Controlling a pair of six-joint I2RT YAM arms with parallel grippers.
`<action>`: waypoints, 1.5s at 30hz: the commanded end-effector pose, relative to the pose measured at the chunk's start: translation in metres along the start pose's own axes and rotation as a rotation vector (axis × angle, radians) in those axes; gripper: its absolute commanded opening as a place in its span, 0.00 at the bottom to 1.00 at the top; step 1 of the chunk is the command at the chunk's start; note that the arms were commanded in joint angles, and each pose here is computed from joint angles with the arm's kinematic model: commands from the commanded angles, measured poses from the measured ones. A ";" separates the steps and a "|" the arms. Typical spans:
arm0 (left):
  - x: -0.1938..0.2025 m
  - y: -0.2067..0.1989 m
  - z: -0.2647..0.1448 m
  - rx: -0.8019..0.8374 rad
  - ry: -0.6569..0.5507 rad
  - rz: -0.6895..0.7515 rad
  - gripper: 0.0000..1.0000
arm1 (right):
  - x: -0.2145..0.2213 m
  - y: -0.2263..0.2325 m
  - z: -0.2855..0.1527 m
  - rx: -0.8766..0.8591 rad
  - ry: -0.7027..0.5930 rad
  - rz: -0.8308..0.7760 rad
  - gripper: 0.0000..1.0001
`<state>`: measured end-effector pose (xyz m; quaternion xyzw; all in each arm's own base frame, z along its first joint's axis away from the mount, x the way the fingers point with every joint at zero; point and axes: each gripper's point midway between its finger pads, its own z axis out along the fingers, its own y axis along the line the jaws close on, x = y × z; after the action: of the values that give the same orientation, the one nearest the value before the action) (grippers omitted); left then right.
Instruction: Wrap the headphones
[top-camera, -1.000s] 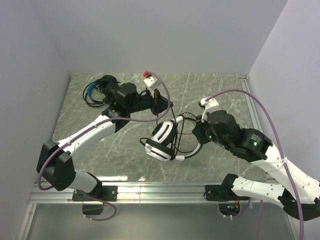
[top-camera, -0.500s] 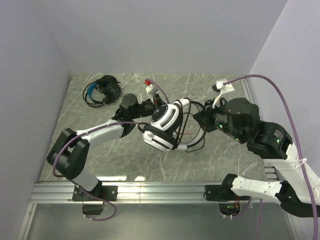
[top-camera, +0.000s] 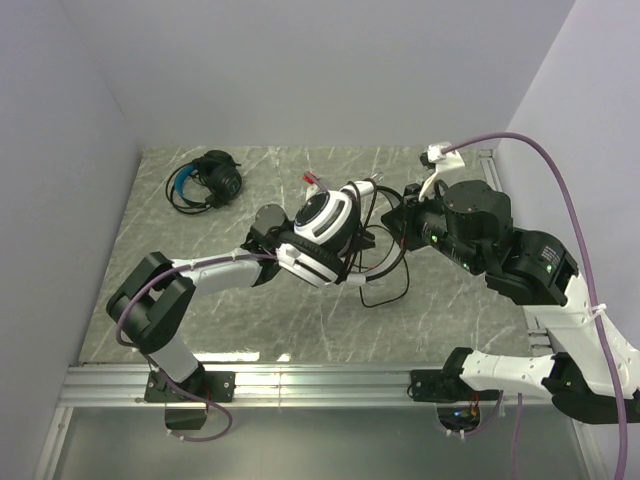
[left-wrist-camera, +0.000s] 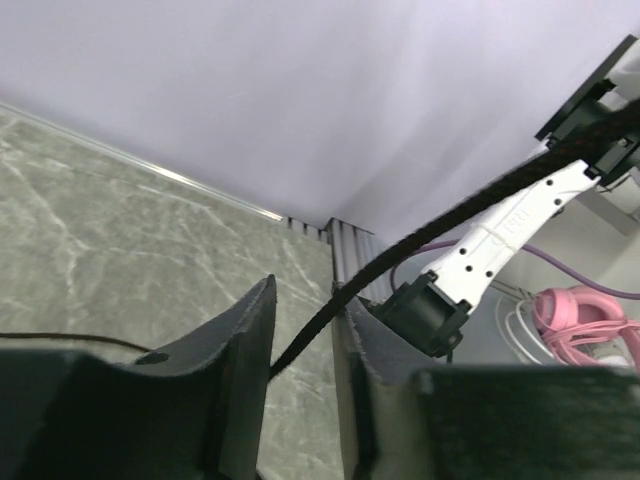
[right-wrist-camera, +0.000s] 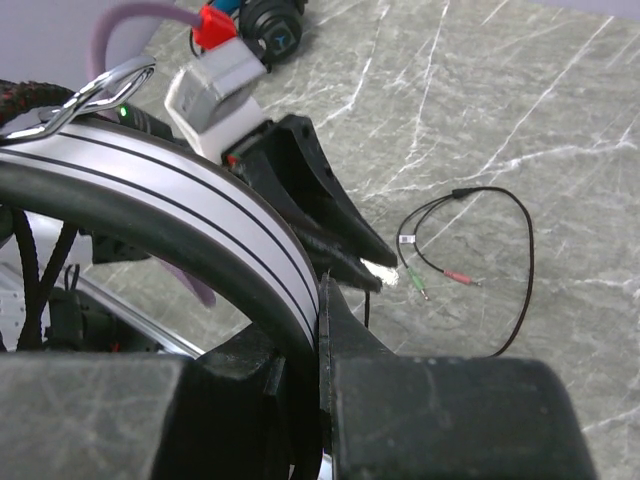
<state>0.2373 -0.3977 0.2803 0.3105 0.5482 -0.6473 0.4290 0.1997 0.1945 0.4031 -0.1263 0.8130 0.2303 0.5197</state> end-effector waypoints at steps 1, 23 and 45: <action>-0.016 -0.019 0.011 0.071 -0.058 0.053 0.36 | -0.047 0.012 -0.017 -0.050 -0.157 0.107 0.00; 0.040 -0.038 0.031 0.179 -0.038 -0.020 0.11 | -0.079 -0.027 -0.023 0.101 -0.235 0.137 0.00; 0.102 -0.087 0.026 0.300 -0.002 -0.109 0.16 | -0.086 -0.074 -0.001 0.264 -0.252 0.173 0.00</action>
<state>0.1322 -0.4496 0.2004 0.3240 0.5479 -0.7091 0.3034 0.2583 0.1205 0.4131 0.0000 0.8294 0.1166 0.5464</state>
